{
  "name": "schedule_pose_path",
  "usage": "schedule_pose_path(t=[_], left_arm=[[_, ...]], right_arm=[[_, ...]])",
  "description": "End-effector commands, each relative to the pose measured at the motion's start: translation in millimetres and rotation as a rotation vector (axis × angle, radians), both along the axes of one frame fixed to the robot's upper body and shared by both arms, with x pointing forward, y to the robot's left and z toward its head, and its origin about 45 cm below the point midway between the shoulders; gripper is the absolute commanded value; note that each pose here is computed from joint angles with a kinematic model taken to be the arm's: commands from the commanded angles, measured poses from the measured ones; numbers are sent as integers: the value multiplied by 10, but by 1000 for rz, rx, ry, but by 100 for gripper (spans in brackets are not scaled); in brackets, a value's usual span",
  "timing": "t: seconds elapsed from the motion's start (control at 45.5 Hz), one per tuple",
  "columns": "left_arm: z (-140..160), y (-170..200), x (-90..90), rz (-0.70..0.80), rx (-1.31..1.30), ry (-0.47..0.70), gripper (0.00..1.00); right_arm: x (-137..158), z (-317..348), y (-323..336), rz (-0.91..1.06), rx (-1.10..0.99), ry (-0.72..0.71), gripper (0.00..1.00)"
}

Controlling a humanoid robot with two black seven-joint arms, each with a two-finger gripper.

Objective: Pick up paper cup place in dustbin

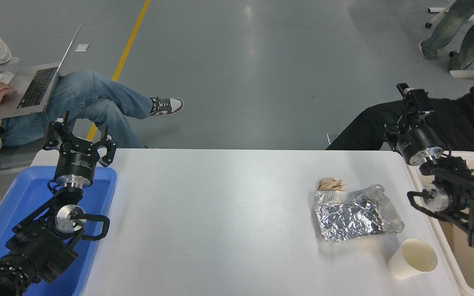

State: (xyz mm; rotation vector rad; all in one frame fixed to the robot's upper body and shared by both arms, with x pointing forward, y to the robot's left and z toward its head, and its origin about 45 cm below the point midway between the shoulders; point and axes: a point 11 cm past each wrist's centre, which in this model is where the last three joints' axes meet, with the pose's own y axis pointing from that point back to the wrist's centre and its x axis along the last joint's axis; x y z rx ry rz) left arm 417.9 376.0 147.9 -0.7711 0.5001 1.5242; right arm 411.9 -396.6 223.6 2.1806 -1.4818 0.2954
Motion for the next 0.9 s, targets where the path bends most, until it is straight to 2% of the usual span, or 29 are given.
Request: schedule_pose_path(t=[0.0,0.11,0.198,0.33,0.505,0.593,0.725,0.879], left_arm=[[1,-2,1,-1,0,0,99],[0,-3,1,-2,0,1,99],[-1,2,-1,0,1,1,99],[1,-1,1,0,-1,-1,99],[1,-1,1,0,-1,-1,99],[-5,1,-4,1,-1,1,99],[-8,5,-6,2,-1,2,99],[-8,5,-6,2,-1,2,99]], right_arm=[[-175,350,-235,105,-254,144,100],[-227,526,-299,161,-279,258,100],[-241,601,-230,235,-346,402,100],[-312,674,-201,241,-438,610,100],[-532,796,-216,209,-766,958,100],[-656,963,-159,198,-866,1085,100],[-782,1294,25,256,-882,1150,100],[-764,1678,246,270,-892,1050,100]])
